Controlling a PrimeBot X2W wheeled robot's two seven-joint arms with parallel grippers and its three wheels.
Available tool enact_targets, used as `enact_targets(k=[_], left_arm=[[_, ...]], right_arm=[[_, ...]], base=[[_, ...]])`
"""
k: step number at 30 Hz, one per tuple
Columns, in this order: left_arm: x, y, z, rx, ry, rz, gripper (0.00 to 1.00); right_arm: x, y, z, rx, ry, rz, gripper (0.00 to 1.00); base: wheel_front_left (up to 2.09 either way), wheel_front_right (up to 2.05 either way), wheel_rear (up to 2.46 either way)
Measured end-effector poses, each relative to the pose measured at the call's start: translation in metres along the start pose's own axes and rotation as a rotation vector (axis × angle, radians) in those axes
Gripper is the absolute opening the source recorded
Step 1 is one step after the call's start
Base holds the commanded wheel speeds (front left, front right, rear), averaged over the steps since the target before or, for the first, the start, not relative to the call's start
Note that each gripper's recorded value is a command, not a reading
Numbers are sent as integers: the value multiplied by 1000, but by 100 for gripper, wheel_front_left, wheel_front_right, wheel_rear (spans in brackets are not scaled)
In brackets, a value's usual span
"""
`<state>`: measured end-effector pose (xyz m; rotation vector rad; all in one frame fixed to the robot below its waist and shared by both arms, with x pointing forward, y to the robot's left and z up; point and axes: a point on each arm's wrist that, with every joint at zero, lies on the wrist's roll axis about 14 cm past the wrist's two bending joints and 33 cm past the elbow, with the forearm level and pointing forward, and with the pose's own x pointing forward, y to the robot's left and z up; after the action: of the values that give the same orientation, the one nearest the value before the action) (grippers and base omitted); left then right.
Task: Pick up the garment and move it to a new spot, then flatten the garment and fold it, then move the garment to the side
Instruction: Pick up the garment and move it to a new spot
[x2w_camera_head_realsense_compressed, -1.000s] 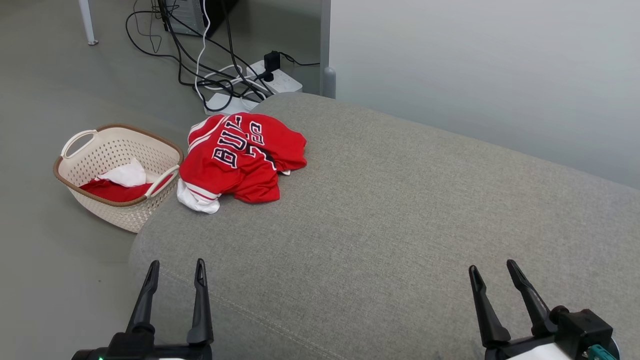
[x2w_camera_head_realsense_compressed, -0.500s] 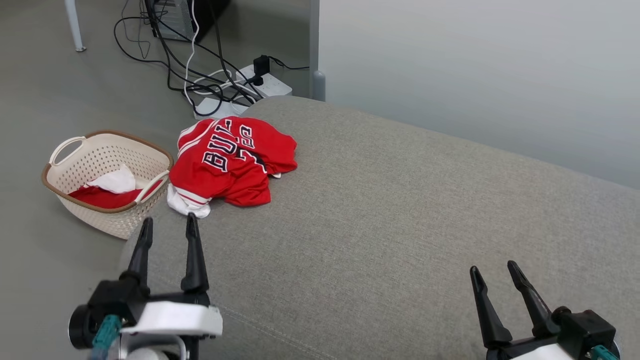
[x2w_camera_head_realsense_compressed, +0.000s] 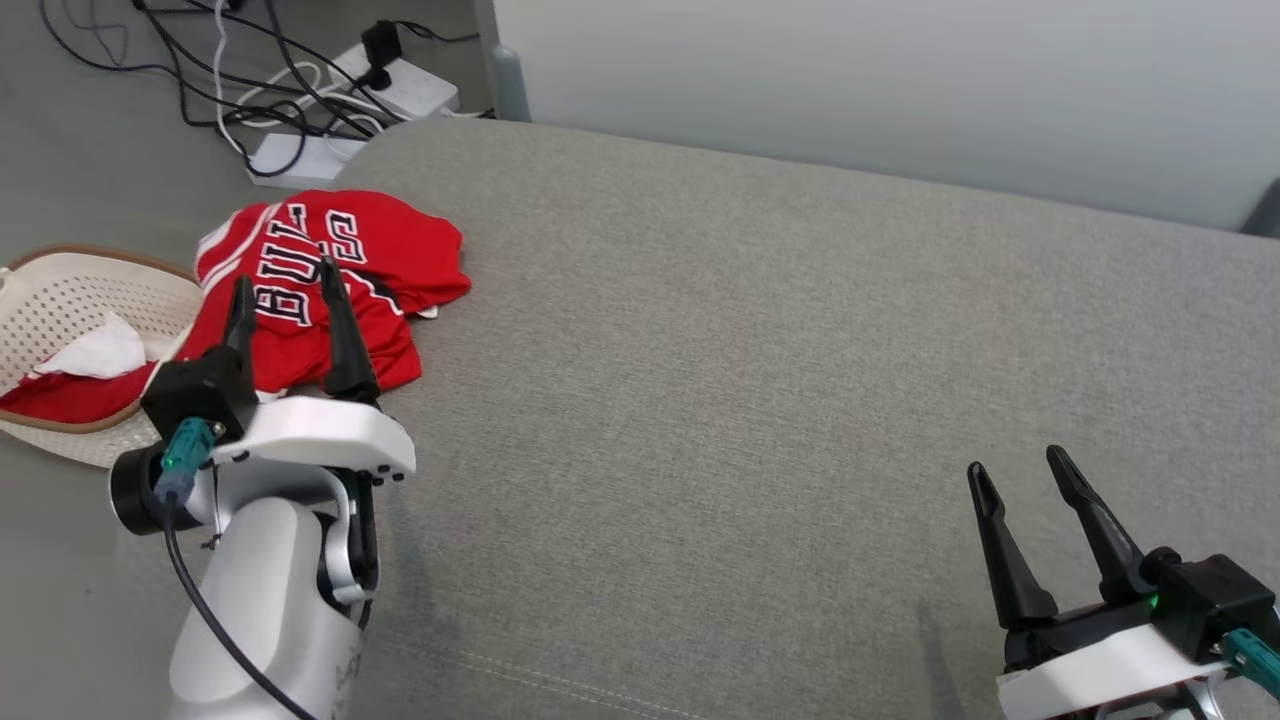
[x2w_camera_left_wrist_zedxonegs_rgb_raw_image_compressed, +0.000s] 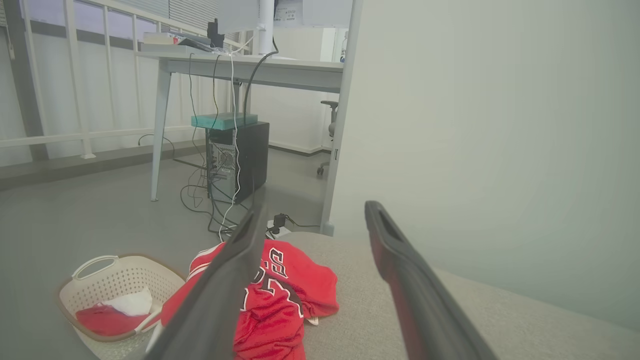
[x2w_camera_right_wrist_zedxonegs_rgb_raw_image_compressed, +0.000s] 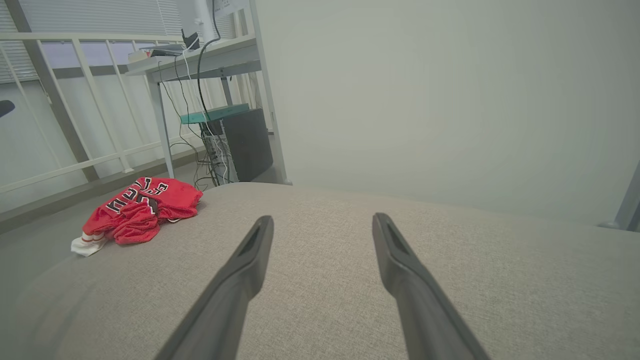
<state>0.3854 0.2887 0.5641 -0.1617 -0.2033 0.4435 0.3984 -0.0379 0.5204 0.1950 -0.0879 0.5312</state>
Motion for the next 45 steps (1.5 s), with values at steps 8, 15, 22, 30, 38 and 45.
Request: enact_targets(k=[8,15,22,30,38,45], left_arm=[[39,-18,-57,19,158,20,100],[59,-14,-84,40,225,60,100],[62,11,-119,109,338,117,100],[74,16,-145,119,419,153,100],[79,16,-169,137,487,168,100],[89,20,-184,156,519,183,100]], right_arm=[[-5,-37,-18,-4,46,-80,100],[-5,-63,-26,-9,64,-131,100],[1,-69,-30,-7,63,-134,100],[5,-84,-39,-3,79,-144,100],[9,-94,-52,-7,107,-143,100],[10,-104,-65,-12,136,-148,100]], base=[[0,0,0],[0,0,0],[0,0,0],[0,0,0],[0,0,0],[0,0,0]])
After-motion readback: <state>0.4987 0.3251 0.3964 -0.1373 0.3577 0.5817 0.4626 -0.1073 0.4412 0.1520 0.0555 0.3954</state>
